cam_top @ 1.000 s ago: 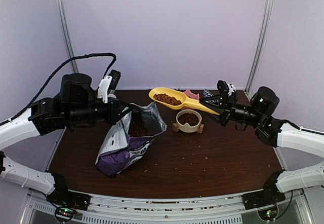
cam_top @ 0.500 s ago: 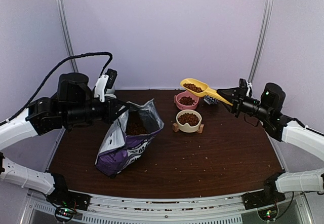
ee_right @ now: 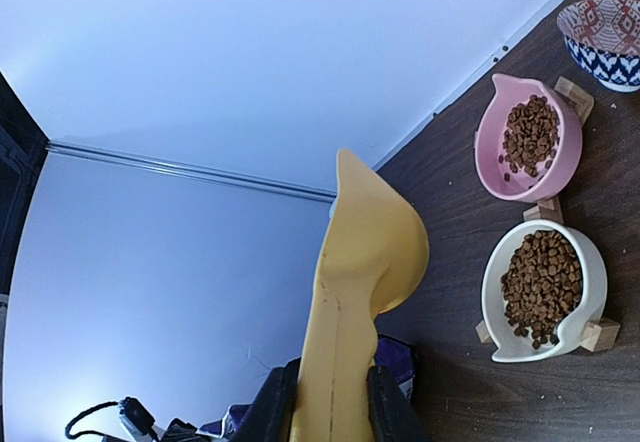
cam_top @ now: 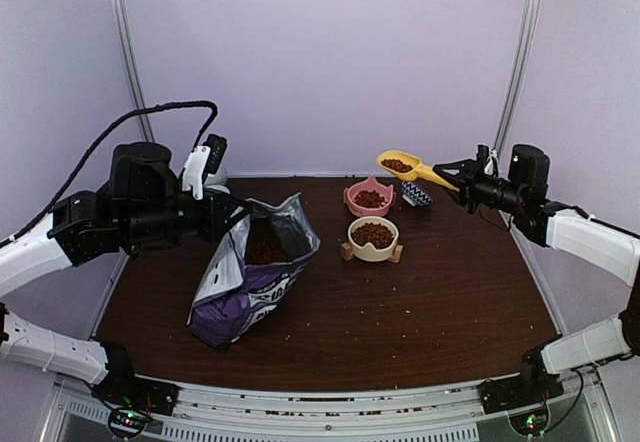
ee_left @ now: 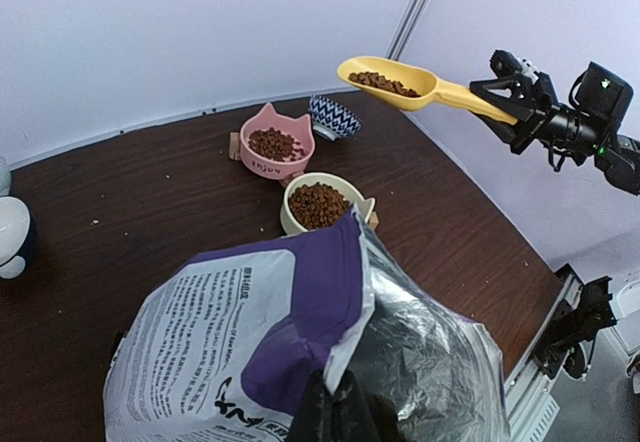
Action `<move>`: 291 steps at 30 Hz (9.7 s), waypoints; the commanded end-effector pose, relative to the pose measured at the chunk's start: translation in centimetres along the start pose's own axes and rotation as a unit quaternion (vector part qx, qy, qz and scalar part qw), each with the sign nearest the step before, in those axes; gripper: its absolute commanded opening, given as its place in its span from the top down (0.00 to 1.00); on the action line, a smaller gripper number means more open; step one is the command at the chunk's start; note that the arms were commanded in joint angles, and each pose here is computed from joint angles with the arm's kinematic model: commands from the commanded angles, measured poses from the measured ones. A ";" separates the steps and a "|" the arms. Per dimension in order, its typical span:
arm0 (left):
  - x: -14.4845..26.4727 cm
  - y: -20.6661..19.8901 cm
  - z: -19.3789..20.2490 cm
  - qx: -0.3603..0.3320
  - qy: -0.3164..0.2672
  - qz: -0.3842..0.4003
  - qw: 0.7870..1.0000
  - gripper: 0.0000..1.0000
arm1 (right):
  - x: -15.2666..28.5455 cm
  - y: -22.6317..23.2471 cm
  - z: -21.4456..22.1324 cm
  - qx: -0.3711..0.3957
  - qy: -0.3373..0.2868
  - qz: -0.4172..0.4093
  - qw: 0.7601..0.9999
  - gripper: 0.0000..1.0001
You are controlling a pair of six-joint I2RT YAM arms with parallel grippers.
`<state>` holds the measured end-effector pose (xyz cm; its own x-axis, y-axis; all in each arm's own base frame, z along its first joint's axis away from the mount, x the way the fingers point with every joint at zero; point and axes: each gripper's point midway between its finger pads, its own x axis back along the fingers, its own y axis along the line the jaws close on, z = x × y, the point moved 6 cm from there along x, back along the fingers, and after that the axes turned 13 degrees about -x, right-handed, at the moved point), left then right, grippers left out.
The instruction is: Serve the pet food
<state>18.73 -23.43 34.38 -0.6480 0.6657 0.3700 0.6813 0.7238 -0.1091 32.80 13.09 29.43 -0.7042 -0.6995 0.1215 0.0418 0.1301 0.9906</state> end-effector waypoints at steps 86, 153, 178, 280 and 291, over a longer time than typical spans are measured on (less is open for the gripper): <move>3.1 -3.0 -5.8 -0.115 -0.075 0.153 0.979 1.00 | 2.7 3.5 2.1 0.299 -0.106 0.197 0.928 1.00; 0.4 -5.7 -6.6 -0.111 -0.071 0.190 0.973 1.00 | 5.4 -1.2 9.4 0.318 -0.031 0.084 0.944 0.00; 0.5 -5.9 -6.0 -0.124 -0.049 0.200 0.971 1.00 | 2.5 4.0 24.0 0.624 0.216 -0.119 0.741 0.04; -0.7 -10.3 0.9 -0.309 0.155 0.254 0.904 1.00 | 3.5 3.7 24.0 0.500 0.255 -0.199 0.804 0.56; -0.5 -10.3 0.7 -0.309 0.151 0.251 0.905 1.00 | 3.1 4.0 24.6 0.487 0.274 -0.208 0.802 0.88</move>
<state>11.14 -30.26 33.49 -0.1037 0.6840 0.7221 0.9910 0.0093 0.1335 13.38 28.32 30.80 -0.1110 -0.9894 0.0931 -0.8691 0.1421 0.4738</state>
